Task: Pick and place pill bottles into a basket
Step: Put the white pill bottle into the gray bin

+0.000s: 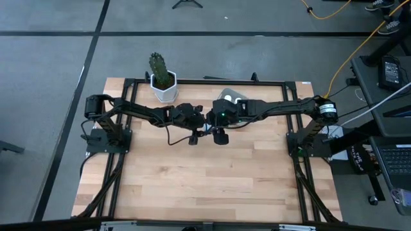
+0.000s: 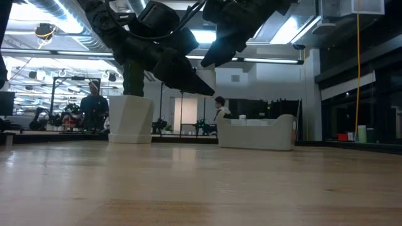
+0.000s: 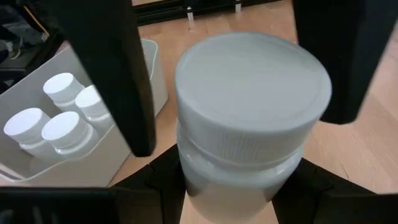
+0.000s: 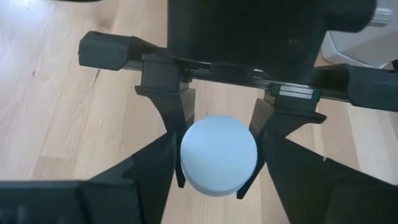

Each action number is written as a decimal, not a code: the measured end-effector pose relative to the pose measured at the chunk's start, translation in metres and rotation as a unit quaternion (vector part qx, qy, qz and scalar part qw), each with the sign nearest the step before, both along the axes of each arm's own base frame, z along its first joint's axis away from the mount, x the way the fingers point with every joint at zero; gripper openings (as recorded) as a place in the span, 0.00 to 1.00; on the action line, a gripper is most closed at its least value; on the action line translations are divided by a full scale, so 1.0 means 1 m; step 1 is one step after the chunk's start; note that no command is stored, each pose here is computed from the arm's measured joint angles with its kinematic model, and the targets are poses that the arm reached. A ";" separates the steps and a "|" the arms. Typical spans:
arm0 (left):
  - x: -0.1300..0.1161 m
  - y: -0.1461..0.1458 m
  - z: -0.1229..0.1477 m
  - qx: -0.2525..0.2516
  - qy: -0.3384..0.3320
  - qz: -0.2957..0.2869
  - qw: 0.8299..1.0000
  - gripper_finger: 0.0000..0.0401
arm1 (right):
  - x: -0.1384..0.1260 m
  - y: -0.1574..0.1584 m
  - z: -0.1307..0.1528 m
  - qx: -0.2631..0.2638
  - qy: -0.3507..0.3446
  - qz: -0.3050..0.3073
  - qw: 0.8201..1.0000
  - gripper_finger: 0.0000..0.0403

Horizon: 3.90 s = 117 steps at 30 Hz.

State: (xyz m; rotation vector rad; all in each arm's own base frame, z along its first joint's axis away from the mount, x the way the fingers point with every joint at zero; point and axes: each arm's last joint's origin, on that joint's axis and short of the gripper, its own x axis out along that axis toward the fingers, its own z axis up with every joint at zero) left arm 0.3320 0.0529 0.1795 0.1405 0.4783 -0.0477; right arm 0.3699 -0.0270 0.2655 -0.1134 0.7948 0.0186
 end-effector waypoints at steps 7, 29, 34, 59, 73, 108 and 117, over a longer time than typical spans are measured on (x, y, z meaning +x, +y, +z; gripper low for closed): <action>0.000 0.000 0.000 -0.002 0.000 0.001 1.000 0.44 | 0.000 0.000 0.000 -0.001 0.000 0.001 1.000 0.45; -0.002 -0.006 0.005 0.023 0.000 0.014 1.000 0.59 | -0.005 0.000 -0.001 -0.007 0.022 0.009 1.000 0.38; -0.010 -0.009 0.019 0.038 0.004 0.006 0.999 0.57 | -0.008 0.001 0.005 -0.008 0.015 0.009 1.000 0.38; -0.083 -0.009 0.096 0.067 -0.001 0.034 0.997 0.02 | -0.059 -0.013 0.061 -0.050 -0.018 -0.051 0.997 0.38; -0.096 -0.007 0.048 0.007 -0.044 0.032 0.998 0.00 | -0.105 -0.012 0.024 -0.041 -0.013 -0.135 0.990 0.38; -0.102 -0.010 0.030 -0.008 -0.080 0.037 0.996 0.02 | -0.155 -0.046 -0.046 -0.015 -0.023 -0.286 0.958 0.38; -0.102 -0.010 0.030 -0.008 -0.080 0.037 0.996 0.02 | -0.160 -0.045 -0.066 0.003 -0.043 -0.303 0.952 0.38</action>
